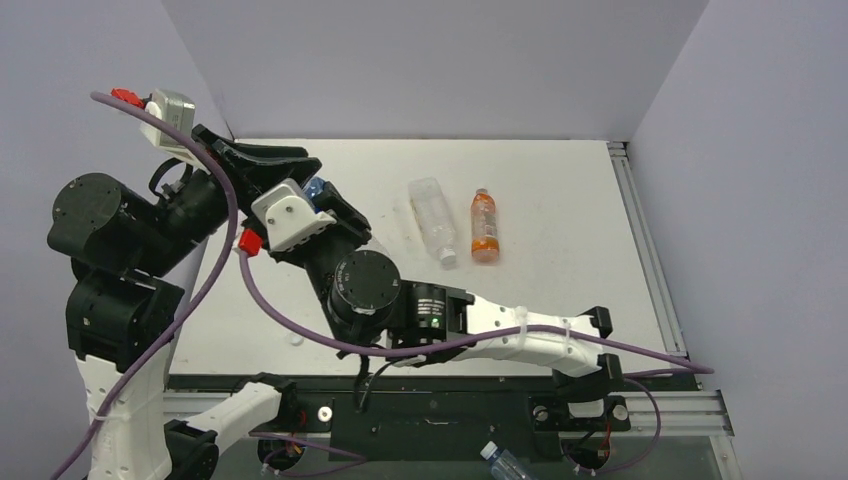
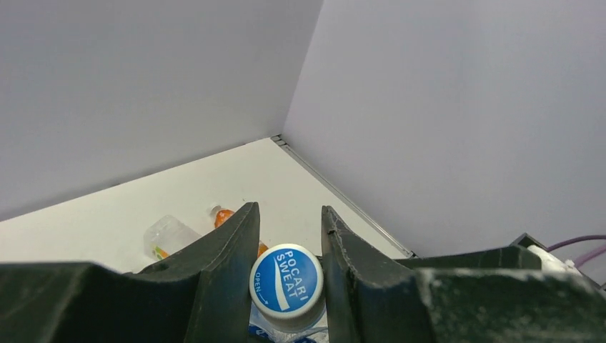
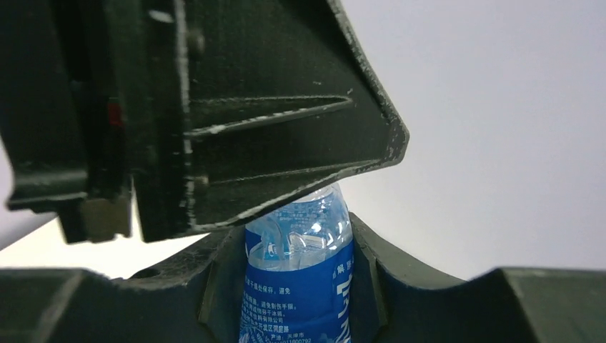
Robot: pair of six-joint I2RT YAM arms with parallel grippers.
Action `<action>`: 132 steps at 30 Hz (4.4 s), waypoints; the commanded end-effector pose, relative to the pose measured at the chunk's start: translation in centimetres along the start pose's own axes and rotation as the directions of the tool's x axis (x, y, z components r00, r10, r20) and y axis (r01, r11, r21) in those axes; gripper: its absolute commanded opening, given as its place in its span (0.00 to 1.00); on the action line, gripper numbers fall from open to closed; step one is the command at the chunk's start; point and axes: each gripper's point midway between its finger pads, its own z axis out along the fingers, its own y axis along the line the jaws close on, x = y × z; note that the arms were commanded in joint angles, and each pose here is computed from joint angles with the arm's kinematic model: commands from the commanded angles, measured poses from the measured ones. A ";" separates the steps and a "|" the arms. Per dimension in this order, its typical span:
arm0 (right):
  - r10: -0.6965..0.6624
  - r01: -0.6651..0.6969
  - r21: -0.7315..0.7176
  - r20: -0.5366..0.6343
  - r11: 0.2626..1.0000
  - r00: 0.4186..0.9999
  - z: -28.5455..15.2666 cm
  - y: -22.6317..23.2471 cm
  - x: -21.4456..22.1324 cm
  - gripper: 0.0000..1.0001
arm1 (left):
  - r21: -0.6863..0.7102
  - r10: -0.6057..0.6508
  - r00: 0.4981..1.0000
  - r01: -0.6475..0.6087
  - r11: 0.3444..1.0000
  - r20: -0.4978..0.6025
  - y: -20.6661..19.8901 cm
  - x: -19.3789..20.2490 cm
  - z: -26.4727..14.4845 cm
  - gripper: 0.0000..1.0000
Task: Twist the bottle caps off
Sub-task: Unscrew the bottle cap from the plastic bottle.
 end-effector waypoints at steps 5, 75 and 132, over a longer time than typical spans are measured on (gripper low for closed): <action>-0.088 0.111 0.192 -0.125 0.975 0.988 -2.1 -3.5 0.9 0.00 | -0.245 0.145 0.959 -0.084 0.966 0.242 3.4 -6.4 -0.8 0.00; 0.456 -0.135 -0.755 0.234 0.642 0.859 -10.8 -3.1 -6.8 0.79 | 0.374 0.590 0.772 -0.633 0.678 0.236 -2.4 9.4 -2.7 0.00; 0.424 -0.301 -0.473 0.179 0.828 0.888 -4.1 -6.3 -6.3 0.54 | 0.404 0.382 0.911 -0.411 0.817 0.155 -3.3 8.4 -2.3 0.00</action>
